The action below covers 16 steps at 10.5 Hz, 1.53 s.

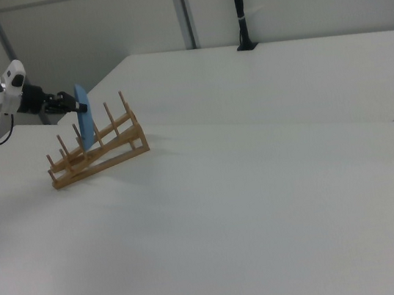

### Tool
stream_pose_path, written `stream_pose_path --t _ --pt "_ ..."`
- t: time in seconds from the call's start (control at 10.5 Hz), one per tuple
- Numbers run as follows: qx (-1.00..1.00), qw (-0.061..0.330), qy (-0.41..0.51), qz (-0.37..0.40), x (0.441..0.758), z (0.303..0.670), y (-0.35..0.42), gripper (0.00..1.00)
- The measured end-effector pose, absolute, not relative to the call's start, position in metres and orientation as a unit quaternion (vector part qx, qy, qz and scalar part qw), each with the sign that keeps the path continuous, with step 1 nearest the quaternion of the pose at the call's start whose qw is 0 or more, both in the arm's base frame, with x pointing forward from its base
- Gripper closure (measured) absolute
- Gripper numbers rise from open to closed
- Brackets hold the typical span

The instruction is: Place plate in plate rack

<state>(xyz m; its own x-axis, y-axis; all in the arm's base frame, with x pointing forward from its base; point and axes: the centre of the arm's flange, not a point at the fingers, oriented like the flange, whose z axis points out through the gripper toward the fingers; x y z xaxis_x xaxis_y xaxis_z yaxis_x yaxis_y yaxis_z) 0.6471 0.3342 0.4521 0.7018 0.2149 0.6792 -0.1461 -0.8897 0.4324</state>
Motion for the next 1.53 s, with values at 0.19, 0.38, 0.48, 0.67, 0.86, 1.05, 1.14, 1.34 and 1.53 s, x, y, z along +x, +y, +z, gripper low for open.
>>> stream_pose_path --t 0.19,0.38,0.48,0.67,0.86,1.05,1.14,1.34,1.53 --pt "0.893 0.235 0.021 0.383 0.646 0.449 0.334 0.80" --pt "0.893 0.236 0.021 0.383 0.646 0.448 0.334 0.52" --pt "0.893 0.235 0.020 0.384 0.646 0.449 0.334 0.36" --pt "0.894 0.223 0.007 0.388 0.646 0.462 0.334 0.07" --pt "0.908 0.183 -0.027 0.375 0.642 0.485 0.333 0.00" --pt "0.930 0.154 -0.045 0.331 0.637 0.506 0.321 0.00" --pt "0.945 0.143 -0.041 0.293 0.632 0.520 0.311 0.00" --pt "0.969 0.117 -0.034 0.216 0.621 0.558 0.270 0.00" --pt "0.987 0.082 -0.005 0.137 0.610 0.592 0.201 0.00"
